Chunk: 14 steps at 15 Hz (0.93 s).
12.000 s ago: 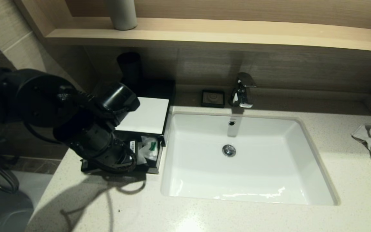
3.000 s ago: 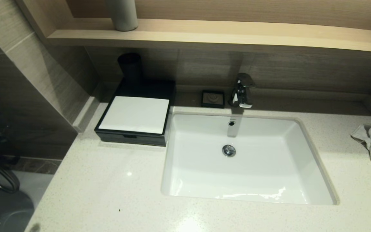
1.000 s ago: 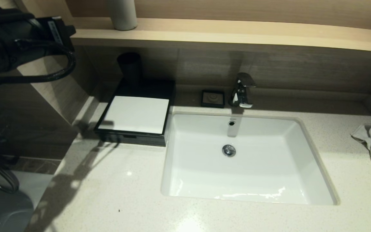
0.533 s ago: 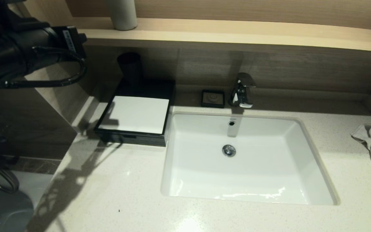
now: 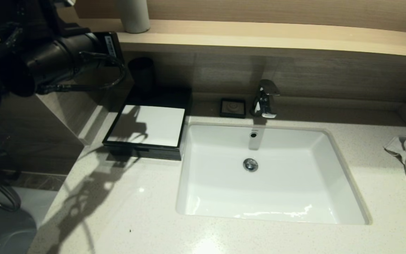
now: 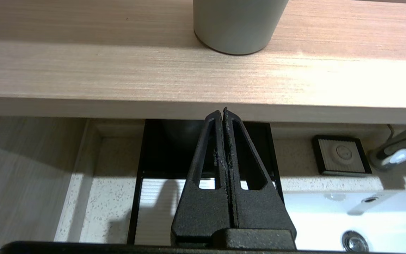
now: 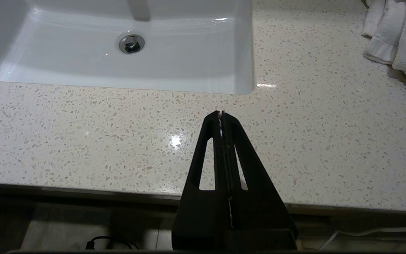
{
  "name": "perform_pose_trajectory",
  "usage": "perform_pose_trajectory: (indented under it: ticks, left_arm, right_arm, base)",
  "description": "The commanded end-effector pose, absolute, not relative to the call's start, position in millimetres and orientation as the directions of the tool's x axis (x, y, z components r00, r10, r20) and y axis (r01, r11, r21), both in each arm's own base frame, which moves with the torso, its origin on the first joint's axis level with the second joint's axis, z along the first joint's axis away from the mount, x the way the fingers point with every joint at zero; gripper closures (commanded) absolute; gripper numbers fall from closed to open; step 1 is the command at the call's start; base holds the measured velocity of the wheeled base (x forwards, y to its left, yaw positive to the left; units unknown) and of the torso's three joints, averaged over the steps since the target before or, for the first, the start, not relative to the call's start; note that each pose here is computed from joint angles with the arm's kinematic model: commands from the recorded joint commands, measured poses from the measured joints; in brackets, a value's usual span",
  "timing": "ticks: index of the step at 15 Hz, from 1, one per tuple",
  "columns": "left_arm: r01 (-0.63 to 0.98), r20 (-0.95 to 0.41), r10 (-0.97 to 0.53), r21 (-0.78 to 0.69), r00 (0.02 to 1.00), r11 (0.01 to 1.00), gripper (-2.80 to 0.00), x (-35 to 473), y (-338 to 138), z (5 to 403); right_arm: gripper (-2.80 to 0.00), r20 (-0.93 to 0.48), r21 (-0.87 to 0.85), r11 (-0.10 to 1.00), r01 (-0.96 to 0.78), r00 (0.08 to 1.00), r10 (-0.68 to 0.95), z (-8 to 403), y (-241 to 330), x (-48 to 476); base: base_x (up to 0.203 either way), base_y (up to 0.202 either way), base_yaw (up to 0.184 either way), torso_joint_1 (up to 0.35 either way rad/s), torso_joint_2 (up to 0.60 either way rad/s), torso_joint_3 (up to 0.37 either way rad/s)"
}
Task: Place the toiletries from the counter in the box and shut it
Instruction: Pick up the cup
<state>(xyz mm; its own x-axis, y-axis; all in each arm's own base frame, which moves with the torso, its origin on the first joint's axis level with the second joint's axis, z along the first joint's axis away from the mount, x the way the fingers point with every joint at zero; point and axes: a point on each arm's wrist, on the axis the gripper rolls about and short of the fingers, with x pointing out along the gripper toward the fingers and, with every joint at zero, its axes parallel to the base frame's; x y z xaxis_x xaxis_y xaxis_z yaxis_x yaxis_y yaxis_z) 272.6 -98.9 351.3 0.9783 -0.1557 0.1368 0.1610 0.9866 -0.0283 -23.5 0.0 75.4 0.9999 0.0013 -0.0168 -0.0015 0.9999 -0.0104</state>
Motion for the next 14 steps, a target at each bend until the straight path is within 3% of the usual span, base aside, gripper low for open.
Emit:
perform_pose_trajectory:
  ticks: [1,3,4,14]
  left_arm:
    - [0.154,0.152,-0.147,-0.033,0.977,0.988,0.00,280,-103,353]
    - [0.152,0.161,-0.144,-0.036,0.976,0.988,0.00,280,-103,356]
    - [0.151,0.166,-0.143,-0.036,0.976,0.988,-2.80,279,-102,357]
    - [0.146,0.228,-0.136,-0.028,0.964,0.989,-2.80,288,-105,372]
  right_arm:
    - [0.00,-0.017,-0.011,1.000,-0.002,1.000,0.002,75,0,-24]
    - [0.00,-0.017,-0.011,1.000,-0.002,1.000,0.002,75,0,-24]
    - [0.00,-0.017,-0.011,1.000,-0.002,1.000,0.002,75,0,-24]
    - [0.00,-0.017,-0.011,1.000,-0.002,1.000,0.002,75,0,-24]
  base:
    - [0.000,0.000,0.000,0.000,0.00,0.000]
    - [0.000,0.000,0.000,0.000,0.00,0.000]
    - [0.000,0.000,0.000,0.000,0.00,0.000]
    - [0.000,0.000,0.000,0.000,0.00,0.000]
